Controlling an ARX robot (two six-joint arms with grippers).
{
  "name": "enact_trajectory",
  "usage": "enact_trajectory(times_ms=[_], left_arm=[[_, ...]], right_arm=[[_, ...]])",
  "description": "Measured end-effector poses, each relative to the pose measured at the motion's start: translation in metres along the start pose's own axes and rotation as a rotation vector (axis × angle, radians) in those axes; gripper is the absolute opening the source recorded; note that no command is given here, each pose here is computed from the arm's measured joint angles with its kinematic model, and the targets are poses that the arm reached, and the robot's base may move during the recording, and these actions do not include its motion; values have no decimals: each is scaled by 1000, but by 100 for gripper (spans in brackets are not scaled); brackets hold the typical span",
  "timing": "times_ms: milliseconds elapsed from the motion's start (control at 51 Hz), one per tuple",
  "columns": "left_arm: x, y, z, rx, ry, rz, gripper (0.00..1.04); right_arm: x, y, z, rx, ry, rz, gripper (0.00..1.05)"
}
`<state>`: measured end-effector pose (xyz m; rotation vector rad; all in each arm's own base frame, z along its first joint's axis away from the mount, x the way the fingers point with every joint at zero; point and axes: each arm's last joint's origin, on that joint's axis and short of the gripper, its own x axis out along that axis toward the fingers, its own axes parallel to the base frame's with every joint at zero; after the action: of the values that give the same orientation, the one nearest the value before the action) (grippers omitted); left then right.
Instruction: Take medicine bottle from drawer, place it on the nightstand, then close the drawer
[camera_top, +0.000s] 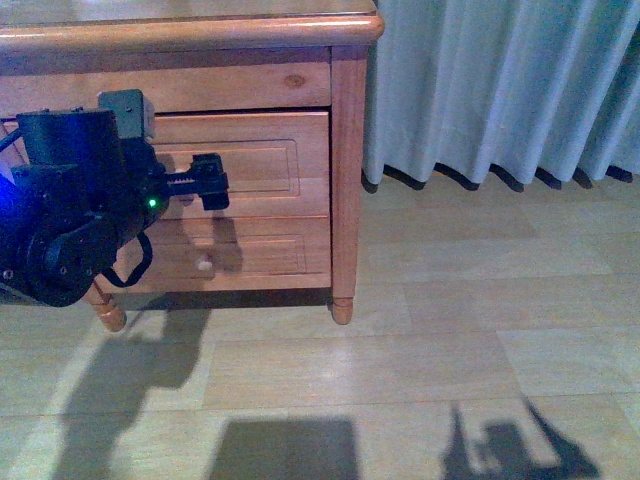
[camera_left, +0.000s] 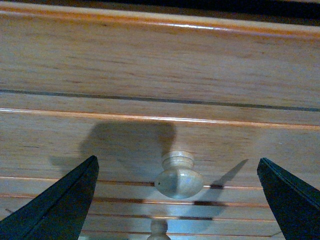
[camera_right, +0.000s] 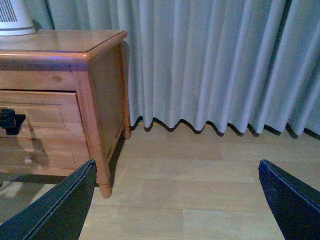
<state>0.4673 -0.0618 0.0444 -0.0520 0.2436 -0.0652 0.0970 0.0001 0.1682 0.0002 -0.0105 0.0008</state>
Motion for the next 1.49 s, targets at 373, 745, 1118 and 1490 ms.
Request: enact_trajectory(times_ms=[373, 745, 1118, 1490], left_arm=[[6, -1, -4, 0, 0, 6, 98], [8, -6, -6, 1, 6, 9, 65], [0, -5, -11, 11, -2, 14, 27], [-68, -7, -30, 40, 47, 12, 26]], right_arm=[[0, 0, 0, 0, 0, 0, 98], [0, 0, 0, 0, 0, 0, 98], [0, 0, 0, 0, 0, 0, 98], [0, 0, 0, 0, 0, 0, 98]])
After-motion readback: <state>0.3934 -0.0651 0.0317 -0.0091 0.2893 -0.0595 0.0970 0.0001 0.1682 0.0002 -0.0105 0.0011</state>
